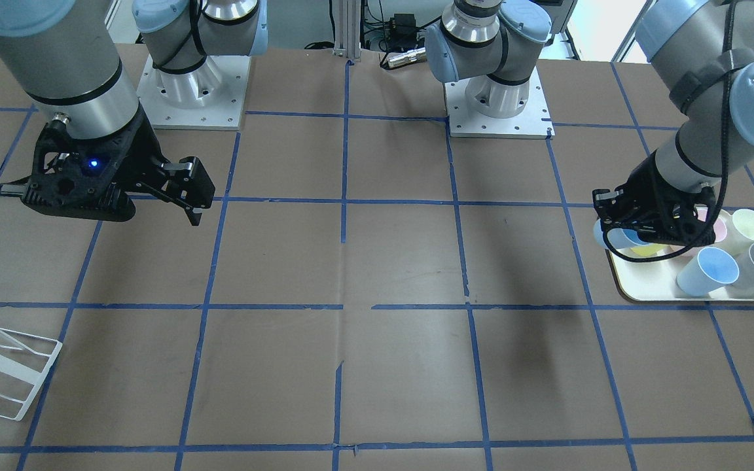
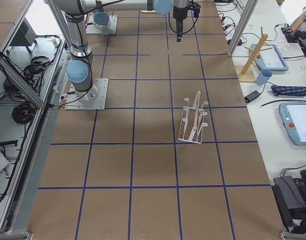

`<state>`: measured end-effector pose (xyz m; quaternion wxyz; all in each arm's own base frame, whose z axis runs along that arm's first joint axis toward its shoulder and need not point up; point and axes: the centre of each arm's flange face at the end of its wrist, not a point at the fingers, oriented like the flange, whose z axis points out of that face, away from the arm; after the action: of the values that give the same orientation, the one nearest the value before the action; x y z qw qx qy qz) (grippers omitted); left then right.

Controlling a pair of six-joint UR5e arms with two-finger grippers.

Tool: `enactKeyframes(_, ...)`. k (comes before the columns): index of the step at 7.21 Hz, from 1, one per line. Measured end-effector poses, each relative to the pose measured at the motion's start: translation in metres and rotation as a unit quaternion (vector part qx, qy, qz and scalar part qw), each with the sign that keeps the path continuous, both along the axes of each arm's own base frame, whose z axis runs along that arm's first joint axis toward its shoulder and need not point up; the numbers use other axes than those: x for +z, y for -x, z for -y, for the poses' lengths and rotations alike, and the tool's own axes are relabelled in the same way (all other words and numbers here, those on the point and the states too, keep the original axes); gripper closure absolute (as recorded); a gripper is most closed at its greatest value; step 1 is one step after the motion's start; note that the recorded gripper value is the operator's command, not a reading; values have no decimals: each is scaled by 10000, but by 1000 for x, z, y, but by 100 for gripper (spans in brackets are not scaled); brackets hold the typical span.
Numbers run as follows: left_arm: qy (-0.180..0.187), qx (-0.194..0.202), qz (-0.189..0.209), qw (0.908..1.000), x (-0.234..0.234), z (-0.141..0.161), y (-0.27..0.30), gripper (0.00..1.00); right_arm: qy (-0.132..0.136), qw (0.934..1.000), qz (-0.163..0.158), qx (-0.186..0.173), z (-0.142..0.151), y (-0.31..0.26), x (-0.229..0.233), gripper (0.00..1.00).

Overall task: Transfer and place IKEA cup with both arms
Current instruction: 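Carry the cup with the left gripper down to the white tray, then set the cup on the tray beside the other blue cup and release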

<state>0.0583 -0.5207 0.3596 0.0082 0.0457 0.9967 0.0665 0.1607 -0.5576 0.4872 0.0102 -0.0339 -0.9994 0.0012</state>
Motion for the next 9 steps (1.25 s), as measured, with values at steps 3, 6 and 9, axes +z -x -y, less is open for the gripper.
enactKeyframes(3,441,-307,291,9981,-62,-7,-61,100,-164,9994,71,-296,-4,-2,5,0)
enactKeyframes(6,476,-323,354,9977,-92,-12,-101,100,-150,9988,89,-454,-6,-3,7,0)
enactKeyframes(9,313,-265,531,9977,-111,-9,-122,100,-141,9989,96,-446,-6,-3,7,0)
